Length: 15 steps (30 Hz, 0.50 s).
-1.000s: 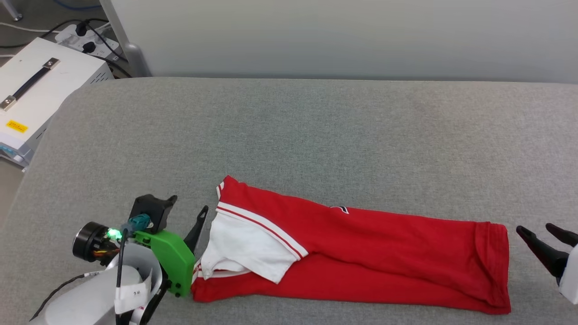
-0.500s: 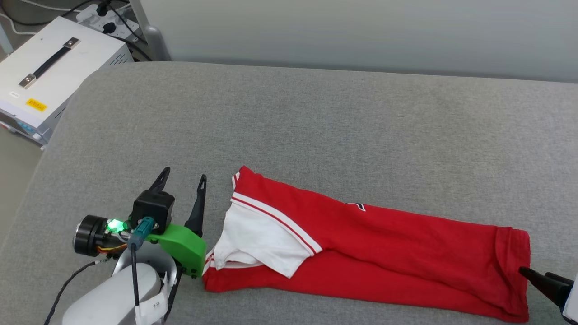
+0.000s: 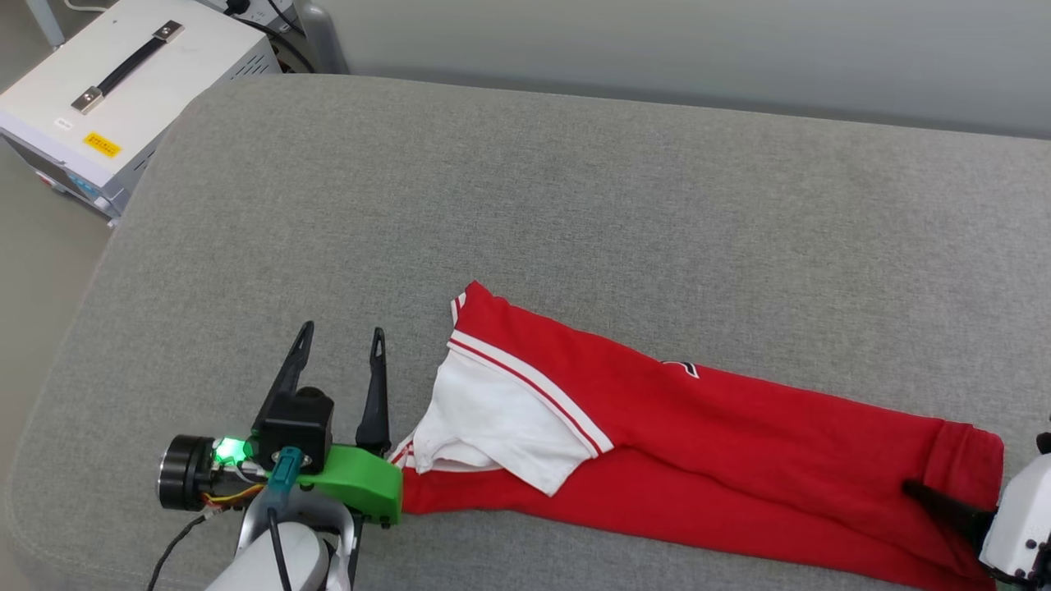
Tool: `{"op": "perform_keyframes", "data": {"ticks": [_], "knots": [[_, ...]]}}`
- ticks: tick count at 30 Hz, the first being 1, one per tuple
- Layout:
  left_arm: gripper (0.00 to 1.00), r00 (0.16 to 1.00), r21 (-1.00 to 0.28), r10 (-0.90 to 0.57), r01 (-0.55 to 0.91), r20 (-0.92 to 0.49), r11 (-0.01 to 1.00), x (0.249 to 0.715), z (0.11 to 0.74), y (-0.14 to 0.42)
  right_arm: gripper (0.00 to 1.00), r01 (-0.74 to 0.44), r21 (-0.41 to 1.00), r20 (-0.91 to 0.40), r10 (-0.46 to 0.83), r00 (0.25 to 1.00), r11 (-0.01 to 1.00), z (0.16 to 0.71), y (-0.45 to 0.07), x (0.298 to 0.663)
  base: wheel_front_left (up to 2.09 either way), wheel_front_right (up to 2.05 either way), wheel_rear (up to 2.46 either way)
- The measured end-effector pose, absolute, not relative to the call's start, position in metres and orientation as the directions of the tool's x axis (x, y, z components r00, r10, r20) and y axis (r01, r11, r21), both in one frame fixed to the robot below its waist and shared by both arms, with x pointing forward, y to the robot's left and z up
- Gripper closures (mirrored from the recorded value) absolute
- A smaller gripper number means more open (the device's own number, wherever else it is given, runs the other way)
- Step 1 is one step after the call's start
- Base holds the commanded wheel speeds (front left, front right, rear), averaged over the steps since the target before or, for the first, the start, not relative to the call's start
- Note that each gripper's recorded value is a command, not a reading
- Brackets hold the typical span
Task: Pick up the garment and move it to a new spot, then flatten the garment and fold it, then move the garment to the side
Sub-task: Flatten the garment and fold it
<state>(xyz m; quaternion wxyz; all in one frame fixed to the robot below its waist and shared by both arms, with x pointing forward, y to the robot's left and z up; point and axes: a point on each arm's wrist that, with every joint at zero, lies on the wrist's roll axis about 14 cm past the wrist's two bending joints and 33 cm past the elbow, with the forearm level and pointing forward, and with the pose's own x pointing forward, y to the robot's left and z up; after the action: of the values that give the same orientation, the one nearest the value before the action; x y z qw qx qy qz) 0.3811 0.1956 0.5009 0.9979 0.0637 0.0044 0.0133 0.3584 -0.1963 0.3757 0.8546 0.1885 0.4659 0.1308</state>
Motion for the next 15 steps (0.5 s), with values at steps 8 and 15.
{"op": "perform_keyframes", "data": {"ticks": [8,15], "knots": [[0.00,0.999,0.117,0.032,-0.034,0.016,0.993,0.375,0.499,0.191,1.00,-0.091,0.447,-0.737,0.424,0.526,0.890,0.372,-0.180,0.364,0.00,0.00,0.00],[0.00,0.999,0.118,0.030,-0.034,0.043,0.992,0.370,0.504,0.189,1.00,-0.095,0.432,-0.735,0.411,0.540,0.897,0.374,-0.186,0.363,0.00,0.00,0.00]]}}
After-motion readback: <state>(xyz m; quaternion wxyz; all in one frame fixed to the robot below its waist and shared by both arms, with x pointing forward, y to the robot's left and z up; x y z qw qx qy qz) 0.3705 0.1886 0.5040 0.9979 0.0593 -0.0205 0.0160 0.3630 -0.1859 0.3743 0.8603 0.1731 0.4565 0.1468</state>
